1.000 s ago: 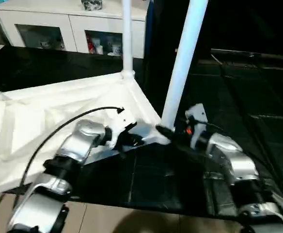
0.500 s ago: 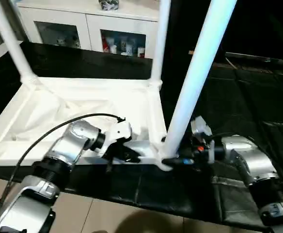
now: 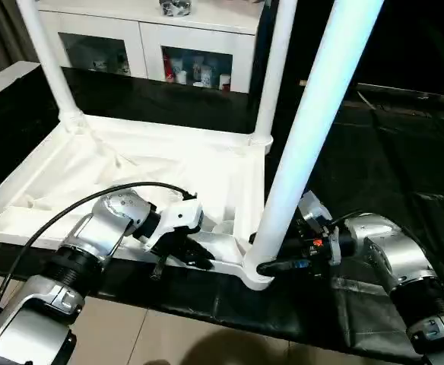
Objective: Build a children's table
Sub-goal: Rotate leg to tighten
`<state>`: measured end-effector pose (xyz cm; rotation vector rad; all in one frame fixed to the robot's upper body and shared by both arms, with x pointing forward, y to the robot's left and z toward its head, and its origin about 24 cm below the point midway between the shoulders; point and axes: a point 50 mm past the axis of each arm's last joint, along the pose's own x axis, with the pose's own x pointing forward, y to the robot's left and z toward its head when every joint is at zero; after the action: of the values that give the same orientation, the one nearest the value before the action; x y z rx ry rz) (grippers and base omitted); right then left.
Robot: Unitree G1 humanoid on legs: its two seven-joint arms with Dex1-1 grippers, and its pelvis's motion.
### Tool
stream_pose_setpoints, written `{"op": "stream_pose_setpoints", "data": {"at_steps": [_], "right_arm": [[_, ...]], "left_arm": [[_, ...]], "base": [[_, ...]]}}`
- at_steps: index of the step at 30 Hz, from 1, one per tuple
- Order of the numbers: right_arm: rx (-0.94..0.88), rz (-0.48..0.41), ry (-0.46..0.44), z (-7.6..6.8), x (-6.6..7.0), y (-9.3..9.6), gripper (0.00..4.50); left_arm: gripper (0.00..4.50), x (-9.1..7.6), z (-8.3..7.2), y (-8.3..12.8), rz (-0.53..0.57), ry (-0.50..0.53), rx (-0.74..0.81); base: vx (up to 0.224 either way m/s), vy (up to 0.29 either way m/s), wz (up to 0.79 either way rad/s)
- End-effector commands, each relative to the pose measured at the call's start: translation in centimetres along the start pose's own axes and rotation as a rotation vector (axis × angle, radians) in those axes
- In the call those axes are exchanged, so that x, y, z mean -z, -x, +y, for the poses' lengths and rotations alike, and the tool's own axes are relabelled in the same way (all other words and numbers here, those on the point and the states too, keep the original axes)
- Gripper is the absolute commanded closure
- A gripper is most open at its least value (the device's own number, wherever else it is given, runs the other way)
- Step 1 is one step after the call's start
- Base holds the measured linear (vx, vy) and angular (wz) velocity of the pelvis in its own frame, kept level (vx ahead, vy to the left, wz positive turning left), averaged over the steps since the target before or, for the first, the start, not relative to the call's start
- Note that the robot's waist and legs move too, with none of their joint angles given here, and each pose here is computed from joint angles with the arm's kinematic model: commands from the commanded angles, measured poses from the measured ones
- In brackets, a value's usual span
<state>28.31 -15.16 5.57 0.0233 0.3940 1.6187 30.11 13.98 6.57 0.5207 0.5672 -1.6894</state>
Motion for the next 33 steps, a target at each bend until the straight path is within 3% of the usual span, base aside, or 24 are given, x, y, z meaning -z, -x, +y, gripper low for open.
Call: {"op": "stream_pose_setpoints", "data": {"at_steps": [1,6,16,17,21,22,23,25,33], "right_arm": [[-0.012,0.002,0.015,-0.2,-0.7,0.2,1.86],[-0.016,-0.005,0.013,-0.2,-0.7,0.0,2.24],[-0.026,-0.054,-0.020,0.2,-0.6,-0.8,2.38],[0.019,-0.091,-0.059,0.0,-0.6,-1.2,2.38],[0.126,-0.084,-0.061,-0.5,-0.3,-2.1,2.38],[0.170,-0.084,-0.065,-0.8,-0.2,-2.3,2.38],[0.326,-0.085,-0.075,-1.9,-0.1,-3.2,2.41],[0.375,-0.084,-0.073,-2.3,-0.1,-3.6,2.42],[0.716,-0.078,-0.127,-4.6,-1.1,-7.0,2.53]], "left_arm": [[4.50,-0.5,-0.4,-0.3,0.010,-0.049,0.060],[4.50,-0.5,-0.4,-0.4,0.011,-0.051,0.061],[4.50,-0.4,0.0,-0.6,0.004,-0.020,-0.010],[4.50,-0.6,0.6,-0.8,-0.016,0.015,-0.068],[4.50,-1.3,1.6,-1.3,-0.084,0.079,-0.164],[4.50,-1.4,1.8,-1.4,-0.093,0.088,-0.182],[4.50,-2.0,2.6,-1.8,-0.119,0.126,-0.248],[4.50,-2.2,2.9,-2.0,-0.128,0.141,-0.274],[4.50,-4.4,5.5,-3.7,-0.189,0.259,-0.505]], "base": [[0.000,0.000,0.00],[0.000,0.000,0.00],[0.000,0.000,0.00],[0.000,0.000,0.00],[0.000,0.000,0.00],[0.000,0.000,0.00],[0.000,0.000,0.00],[0.000,0.000,0.00],[0.000,0.000,0.00]]}}
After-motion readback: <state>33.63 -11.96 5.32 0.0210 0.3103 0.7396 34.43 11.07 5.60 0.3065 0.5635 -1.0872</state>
